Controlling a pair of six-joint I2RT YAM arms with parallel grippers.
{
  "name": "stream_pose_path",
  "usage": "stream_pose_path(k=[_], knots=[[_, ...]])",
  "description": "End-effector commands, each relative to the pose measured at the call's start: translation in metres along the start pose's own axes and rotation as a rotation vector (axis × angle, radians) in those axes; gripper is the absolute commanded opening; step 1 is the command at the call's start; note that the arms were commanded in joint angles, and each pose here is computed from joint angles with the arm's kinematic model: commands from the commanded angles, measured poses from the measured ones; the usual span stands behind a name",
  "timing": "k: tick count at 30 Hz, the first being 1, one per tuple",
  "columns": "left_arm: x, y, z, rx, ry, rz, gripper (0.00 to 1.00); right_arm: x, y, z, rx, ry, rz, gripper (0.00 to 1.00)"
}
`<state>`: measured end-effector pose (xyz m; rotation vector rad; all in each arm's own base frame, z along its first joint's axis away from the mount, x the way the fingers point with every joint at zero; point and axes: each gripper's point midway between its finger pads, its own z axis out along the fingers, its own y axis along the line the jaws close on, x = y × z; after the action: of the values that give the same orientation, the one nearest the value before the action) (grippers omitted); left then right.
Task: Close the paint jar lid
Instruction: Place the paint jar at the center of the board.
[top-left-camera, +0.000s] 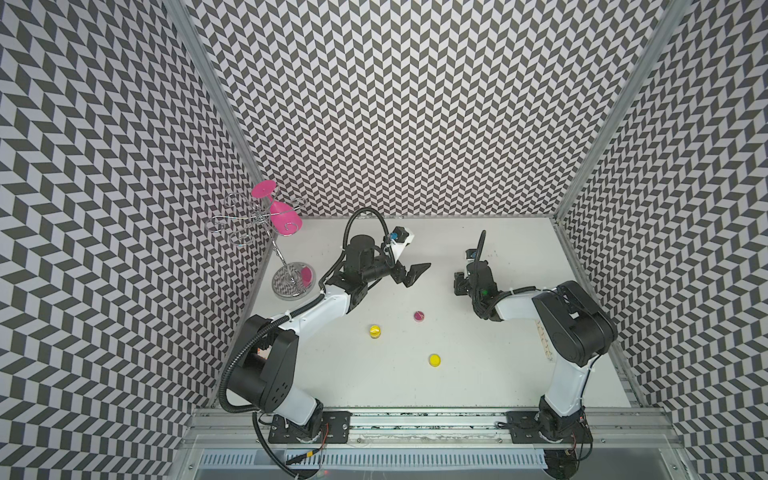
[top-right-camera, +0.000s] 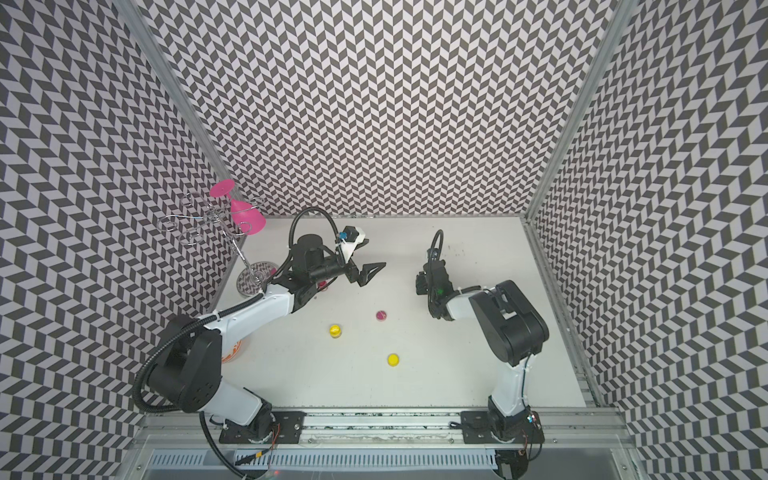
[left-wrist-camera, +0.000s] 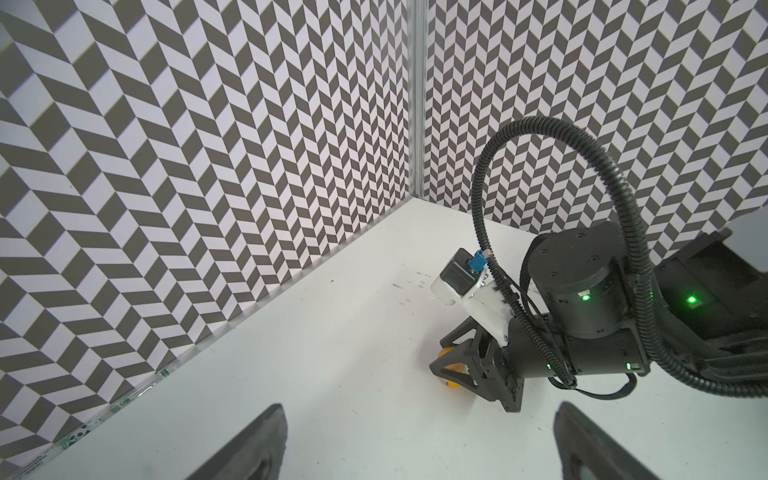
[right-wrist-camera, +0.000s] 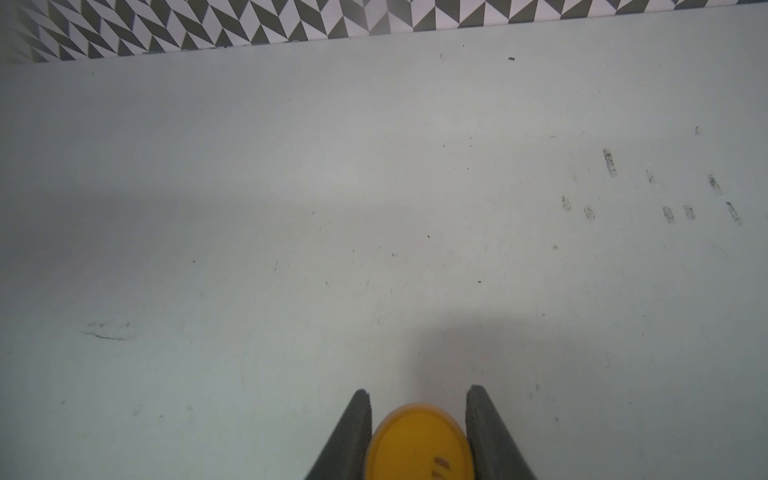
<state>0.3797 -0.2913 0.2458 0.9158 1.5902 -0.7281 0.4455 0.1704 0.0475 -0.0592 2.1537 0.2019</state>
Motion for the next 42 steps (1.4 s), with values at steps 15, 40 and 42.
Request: stream_pose_path(k=[15,40,42], knots=[[0.037,0.009,0.022,0.006,0.18,-0.09,1.0,-0.002,-0.006,0.011,0.037,-0.059,0.046,0.01],[0.039,0.008,0.024,0.019,0.181,-0.114,1.0,-0.001,-0.004,0.011,0.042,-0.057,0.049,0.48],[0.039,0.007,0.024,0.025,0.179,-0.115,1.0,-0.003,-0.004,0.01,0.039,-0.061,0.05,0.49]])
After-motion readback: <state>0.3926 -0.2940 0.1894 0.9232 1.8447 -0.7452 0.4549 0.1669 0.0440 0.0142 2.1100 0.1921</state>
